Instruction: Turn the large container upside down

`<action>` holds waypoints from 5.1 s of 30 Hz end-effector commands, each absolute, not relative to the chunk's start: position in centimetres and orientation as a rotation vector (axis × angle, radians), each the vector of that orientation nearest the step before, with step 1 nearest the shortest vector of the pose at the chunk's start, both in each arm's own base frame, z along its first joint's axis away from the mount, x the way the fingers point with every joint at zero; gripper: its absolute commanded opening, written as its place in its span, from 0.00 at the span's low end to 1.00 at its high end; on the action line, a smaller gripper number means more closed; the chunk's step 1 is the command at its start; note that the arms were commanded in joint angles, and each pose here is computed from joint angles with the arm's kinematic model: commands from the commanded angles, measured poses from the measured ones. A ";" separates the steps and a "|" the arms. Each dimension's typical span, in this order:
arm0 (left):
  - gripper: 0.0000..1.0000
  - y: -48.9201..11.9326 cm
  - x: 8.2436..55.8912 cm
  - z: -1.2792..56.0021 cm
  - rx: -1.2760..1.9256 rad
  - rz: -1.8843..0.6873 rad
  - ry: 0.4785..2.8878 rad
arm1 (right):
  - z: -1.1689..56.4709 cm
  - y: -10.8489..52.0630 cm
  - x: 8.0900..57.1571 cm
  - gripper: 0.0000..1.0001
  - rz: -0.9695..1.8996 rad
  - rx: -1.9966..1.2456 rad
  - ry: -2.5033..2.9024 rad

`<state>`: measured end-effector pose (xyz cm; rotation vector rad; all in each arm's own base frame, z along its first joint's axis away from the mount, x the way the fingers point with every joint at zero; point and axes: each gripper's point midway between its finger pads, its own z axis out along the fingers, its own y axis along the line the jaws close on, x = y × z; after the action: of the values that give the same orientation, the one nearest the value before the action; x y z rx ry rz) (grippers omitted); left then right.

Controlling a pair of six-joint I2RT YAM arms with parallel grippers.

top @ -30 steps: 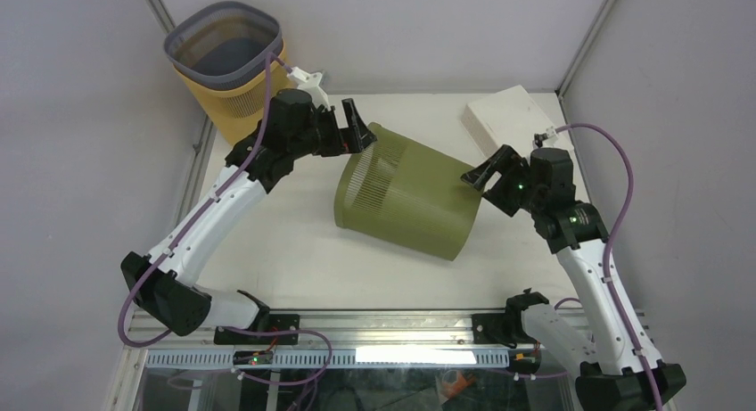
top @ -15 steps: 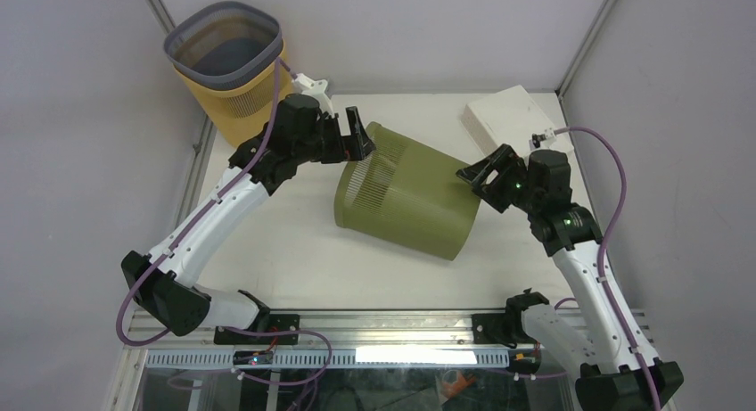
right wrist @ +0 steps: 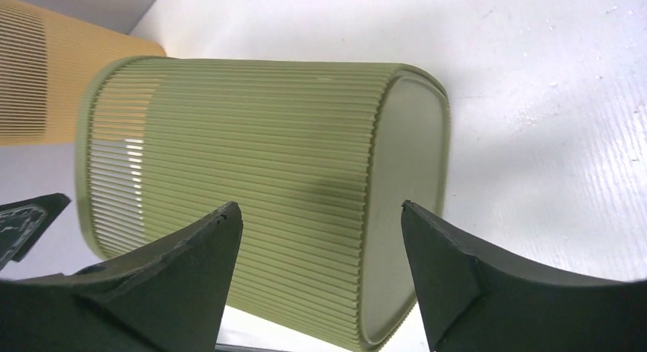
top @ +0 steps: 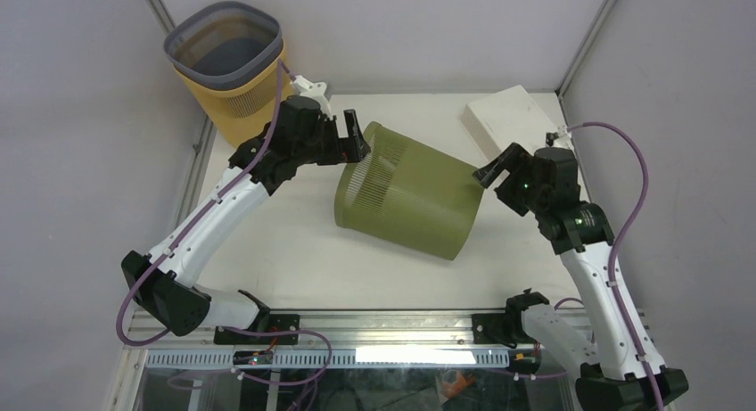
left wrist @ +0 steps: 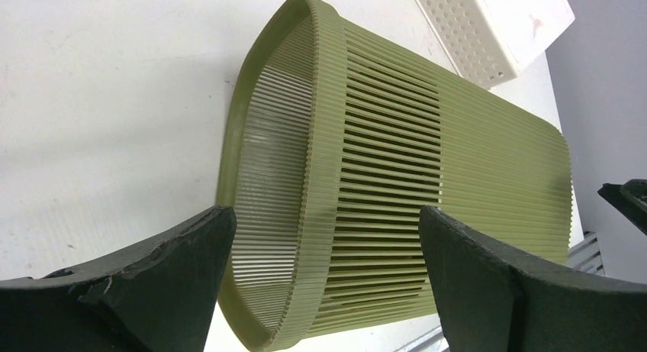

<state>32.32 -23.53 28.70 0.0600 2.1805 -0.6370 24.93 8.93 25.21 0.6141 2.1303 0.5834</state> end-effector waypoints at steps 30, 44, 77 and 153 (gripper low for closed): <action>0.95 -24.7 32.4 24.7 0.120 -0.614 2.279 | 29.5 14.4 24.6 0.77 1.037 0.441 1.959; 0.95 -26.4 32.9 23.3 0.154 -0.655 2.298 | 37.7 16.4 25.2 0.76 1.231 0.330 1.776; 0.96 -27.5 35.2 15.7 0.218 -0.571 2.384 | 42.6 18.4 26.6 0.74 1.362 0.224 1.649; 0.99 -13.6 34.5 44.5 -0.088 -0.291 1.787 | 38.2 18.5 38.8 0.84 0.812 0.192 1.815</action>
<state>33.22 -15.42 39.75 -0.0684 1.9006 -0.3597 38.95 17.26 31.07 0.3858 1.9234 0.7505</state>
